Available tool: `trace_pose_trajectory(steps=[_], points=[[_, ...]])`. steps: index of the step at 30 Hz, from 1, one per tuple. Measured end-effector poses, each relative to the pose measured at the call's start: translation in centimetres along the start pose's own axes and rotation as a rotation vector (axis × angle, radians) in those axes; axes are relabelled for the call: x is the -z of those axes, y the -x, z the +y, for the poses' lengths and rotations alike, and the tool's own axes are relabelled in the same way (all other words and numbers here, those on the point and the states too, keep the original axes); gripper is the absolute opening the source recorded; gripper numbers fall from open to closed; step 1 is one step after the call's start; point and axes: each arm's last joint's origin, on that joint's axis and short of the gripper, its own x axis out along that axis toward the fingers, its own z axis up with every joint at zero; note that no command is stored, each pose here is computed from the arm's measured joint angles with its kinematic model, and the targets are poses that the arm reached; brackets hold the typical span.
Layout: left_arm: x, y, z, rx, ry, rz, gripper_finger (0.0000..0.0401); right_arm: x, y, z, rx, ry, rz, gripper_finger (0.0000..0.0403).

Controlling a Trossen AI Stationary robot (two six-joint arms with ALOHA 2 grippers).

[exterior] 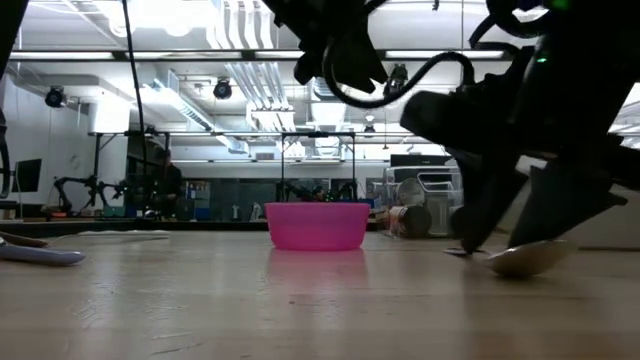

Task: Pick & Place Food Item
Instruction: Put the silver spoon into the gray bin

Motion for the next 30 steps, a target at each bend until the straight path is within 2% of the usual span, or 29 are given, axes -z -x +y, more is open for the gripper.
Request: trace_pose_trajectory(steps=[6,9,21,30], points=[[0.0,0.0,0.0,0.0,0.0,0.0,0.0146,-0.4,0.9,-0.5,0.151,0.053,0.047,0.0192],[0.0,0.0,0.0,0.0,0.0,0.0,0.0146,-0.6,1.4,-0.5,0.184,0.059,0.043,0.0192],[0.0,0.0,0.0,0.0,0.0,0.0,0.0146,-0.3,2.2,0.4,0.117,-0.062,0.014,0.0192],[0.0,0.0,0.0,0.0,0.0,0.0,0.0146,-0.1,1.7,0.1,0.126,-0.157,0.03,0.0192]])
